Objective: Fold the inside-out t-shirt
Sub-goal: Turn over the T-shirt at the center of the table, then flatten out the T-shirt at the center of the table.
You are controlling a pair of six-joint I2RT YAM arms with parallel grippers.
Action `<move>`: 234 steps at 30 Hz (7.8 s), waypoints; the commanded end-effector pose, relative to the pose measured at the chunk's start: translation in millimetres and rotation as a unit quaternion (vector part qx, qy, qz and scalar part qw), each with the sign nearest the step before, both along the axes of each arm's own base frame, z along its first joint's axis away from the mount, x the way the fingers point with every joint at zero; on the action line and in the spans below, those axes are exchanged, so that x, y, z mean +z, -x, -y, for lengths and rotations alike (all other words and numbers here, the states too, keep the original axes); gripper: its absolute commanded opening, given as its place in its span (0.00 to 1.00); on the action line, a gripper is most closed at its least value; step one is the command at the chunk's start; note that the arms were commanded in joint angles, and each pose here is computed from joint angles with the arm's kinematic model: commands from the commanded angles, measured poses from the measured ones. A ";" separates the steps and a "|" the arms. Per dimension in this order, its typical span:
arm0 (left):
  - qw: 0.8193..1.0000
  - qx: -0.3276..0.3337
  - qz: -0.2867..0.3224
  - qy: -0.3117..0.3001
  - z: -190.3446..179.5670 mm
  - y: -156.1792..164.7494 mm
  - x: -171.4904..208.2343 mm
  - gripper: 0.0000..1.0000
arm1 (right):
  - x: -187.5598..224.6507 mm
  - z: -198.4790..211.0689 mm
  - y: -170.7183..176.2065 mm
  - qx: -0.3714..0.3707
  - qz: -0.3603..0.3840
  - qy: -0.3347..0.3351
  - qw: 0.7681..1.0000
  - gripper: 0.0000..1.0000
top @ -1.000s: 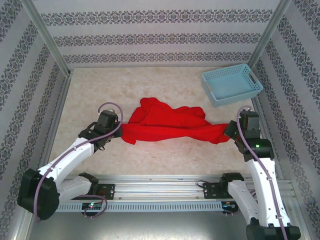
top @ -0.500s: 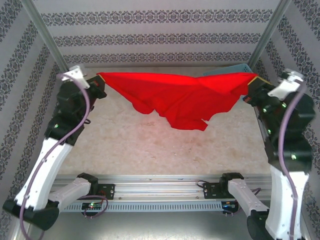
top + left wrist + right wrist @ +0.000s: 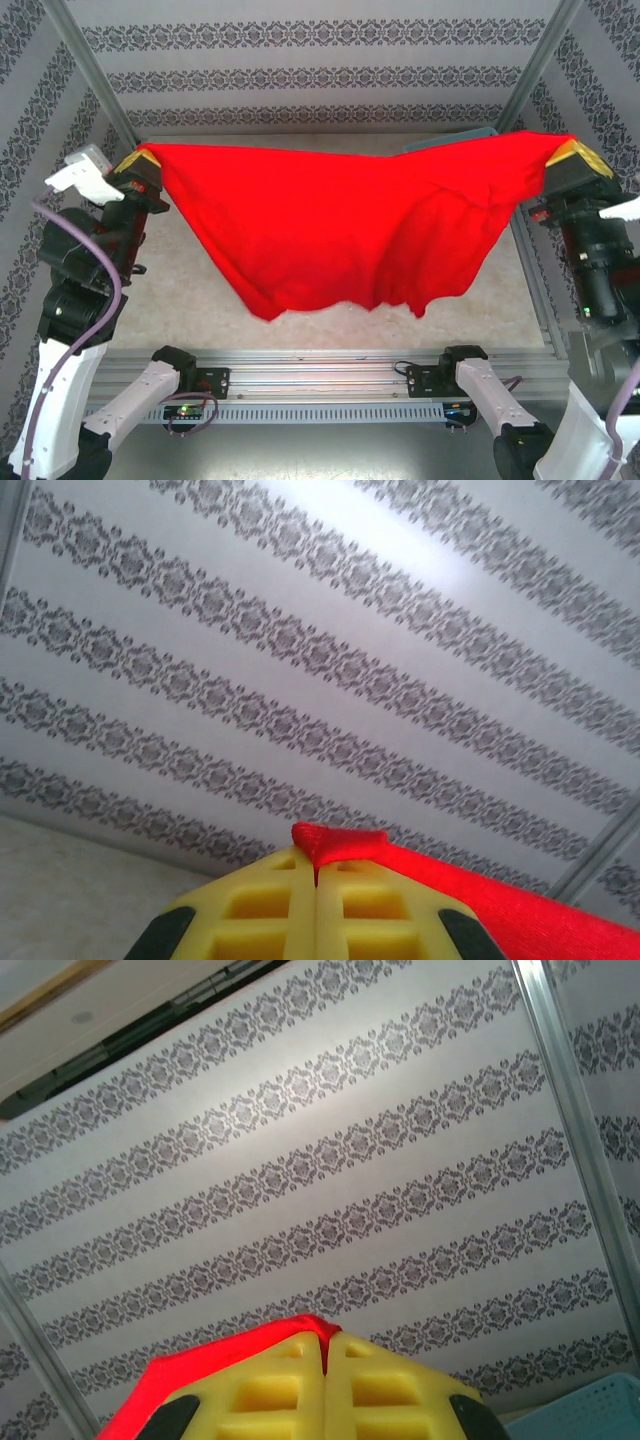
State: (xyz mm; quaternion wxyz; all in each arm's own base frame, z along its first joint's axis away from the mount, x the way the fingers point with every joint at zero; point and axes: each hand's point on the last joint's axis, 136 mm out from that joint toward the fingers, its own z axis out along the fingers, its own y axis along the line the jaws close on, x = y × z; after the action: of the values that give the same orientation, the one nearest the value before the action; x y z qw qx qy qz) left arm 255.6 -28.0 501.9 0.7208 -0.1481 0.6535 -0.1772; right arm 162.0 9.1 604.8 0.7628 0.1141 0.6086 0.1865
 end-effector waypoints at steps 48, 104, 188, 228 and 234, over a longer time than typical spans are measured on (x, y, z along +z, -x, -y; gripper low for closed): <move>0.894 0.196 -0.365 -0.172 -31.3 -210.2 -257.0 0.00 | -250.7 -115.7 -337.1 0.095 -0.304 0.061 0.946 0.00; 0.873 -0.061 -0.481 -0.043 70.4 -65.6 -392.7 0.00 | -505.0 -44.6 -131.2 -0.002 -0.590 0.027 0.807 0.00; 0.835 -0.019 -0.534 -0.131 59.4 -111.5 -426.2 0.00 | -591.4 -72.2 -77.4 0.020 -0.706 0.055 0.706 0.58; 0.936 0.066 -0.345 0.030 -26.8 -65.2 -304.8 0.00 | -584.8 -75.6 -41.3 -0.022 -0.713 0.060 0.698 0.43; 0.940 0.066 -0.332 0.039 -28.0 -68.3 -294.9 0.00 | -598.4 -91.8 -40.6 -0.012 -0.727 0.060 0.684 0.43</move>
State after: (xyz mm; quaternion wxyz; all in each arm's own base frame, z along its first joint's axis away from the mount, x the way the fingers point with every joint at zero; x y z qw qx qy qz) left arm 320.9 -7.7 190.5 0.4512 -0.2541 0.8500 -0.0971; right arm 202.6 92.3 11.1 0.0966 0.1638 0.9817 -0.0105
